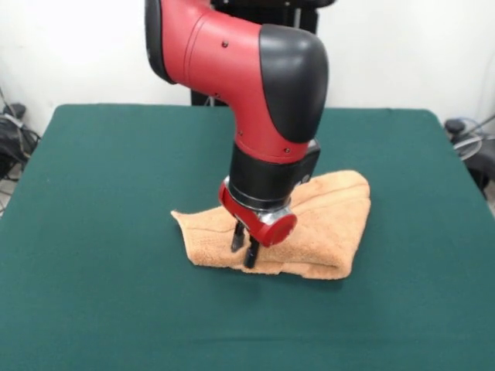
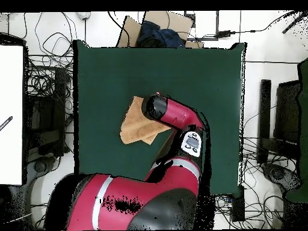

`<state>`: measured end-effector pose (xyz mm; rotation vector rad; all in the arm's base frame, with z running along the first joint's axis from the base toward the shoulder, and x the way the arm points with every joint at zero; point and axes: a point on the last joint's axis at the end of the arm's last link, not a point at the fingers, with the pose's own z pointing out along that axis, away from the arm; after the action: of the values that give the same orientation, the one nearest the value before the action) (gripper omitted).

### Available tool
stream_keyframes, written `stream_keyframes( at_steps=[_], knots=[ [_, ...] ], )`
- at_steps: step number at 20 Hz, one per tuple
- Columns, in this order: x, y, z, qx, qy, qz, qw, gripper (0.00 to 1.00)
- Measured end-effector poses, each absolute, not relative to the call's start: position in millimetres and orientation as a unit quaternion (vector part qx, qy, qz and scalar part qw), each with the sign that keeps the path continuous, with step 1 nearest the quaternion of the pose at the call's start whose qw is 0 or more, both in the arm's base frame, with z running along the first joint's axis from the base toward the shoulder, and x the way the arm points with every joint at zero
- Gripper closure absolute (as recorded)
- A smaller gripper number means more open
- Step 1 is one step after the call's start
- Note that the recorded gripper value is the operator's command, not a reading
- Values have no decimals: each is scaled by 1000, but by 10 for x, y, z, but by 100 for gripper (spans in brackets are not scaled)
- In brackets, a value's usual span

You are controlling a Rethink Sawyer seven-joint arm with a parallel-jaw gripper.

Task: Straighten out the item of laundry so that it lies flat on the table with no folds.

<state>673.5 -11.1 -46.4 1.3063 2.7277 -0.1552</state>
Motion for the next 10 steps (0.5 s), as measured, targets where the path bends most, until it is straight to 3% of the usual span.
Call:
stream_keyframes(
  at_steps=[10],
  knots=[
    [6741, -147, -462, 429, 900, -48, 56, 100]
  ],
)
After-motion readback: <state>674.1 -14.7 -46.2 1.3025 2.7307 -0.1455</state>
